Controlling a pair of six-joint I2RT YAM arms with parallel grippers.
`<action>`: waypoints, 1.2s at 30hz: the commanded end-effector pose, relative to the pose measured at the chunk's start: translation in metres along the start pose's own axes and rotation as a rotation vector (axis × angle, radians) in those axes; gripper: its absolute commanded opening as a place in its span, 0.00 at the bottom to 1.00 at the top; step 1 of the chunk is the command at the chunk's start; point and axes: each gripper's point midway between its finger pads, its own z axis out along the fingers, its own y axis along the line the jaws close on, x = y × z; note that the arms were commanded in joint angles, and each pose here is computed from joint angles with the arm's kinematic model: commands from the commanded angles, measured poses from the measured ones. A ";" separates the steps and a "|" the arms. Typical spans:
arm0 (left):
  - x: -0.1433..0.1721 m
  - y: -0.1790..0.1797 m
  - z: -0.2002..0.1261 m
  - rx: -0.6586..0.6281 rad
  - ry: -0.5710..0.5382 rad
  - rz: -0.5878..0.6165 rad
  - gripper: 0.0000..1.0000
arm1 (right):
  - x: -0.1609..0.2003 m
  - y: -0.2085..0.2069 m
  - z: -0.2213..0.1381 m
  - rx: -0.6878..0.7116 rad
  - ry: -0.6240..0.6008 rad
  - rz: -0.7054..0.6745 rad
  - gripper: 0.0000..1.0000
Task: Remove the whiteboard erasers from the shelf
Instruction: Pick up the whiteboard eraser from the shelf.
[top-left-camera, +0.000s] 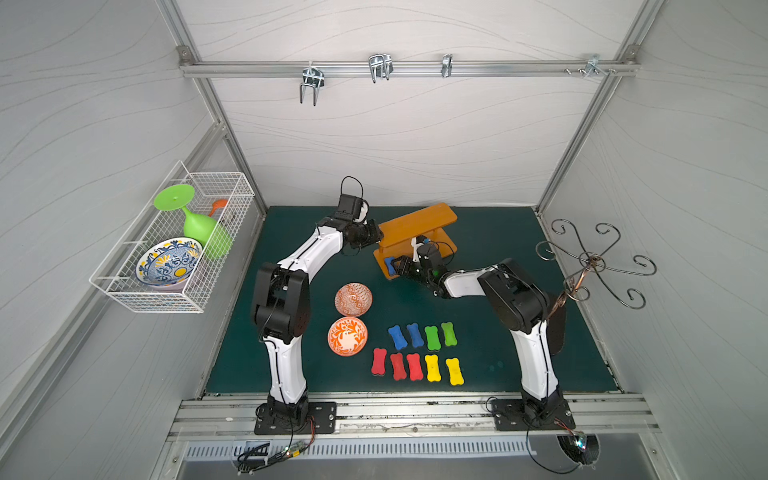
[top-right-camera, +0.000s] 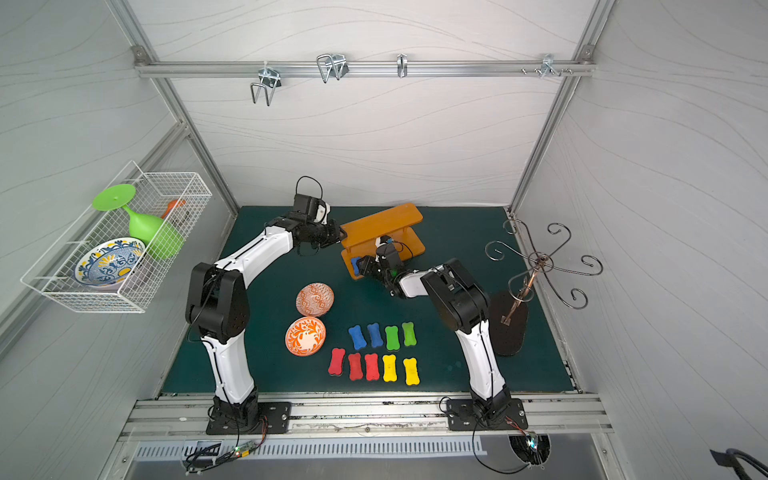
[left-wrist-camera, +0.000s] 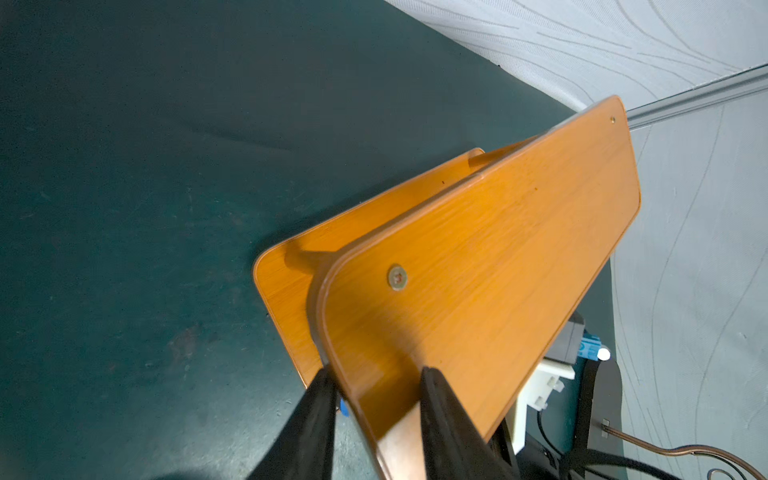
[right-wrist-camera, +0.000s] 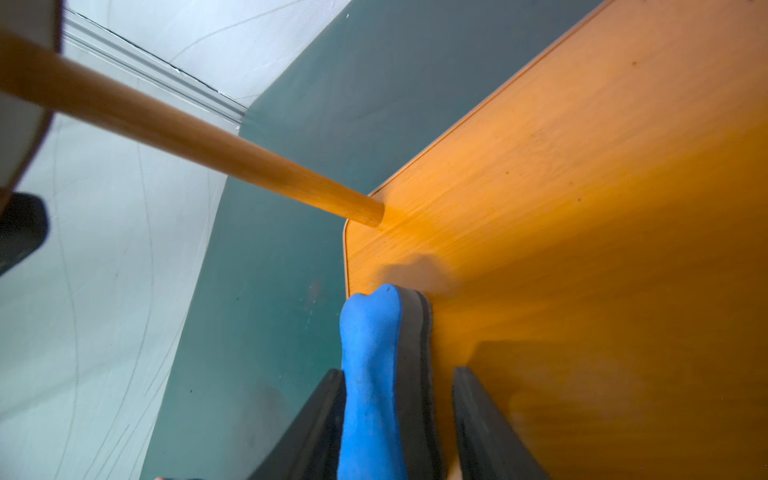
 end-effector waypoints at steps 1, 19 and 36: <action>0.008 -0.011 0.003 0.033 0.022 0.022 0.36 | 0.027 -0.017 0.008 0.061 0.093 -0.052 0.44; 0.001 -0.015 -0.011 0.025 0.006 -0.001 0.37 | 0.030 0.005 -0.009 0.081 0.115 -0.064 0.00; 0.010 -0.014 -0.096 -0.042 -0.141 -0.009 0.40 | 0.021 0.044 -0.058 0.007 0.030 0.081 0.00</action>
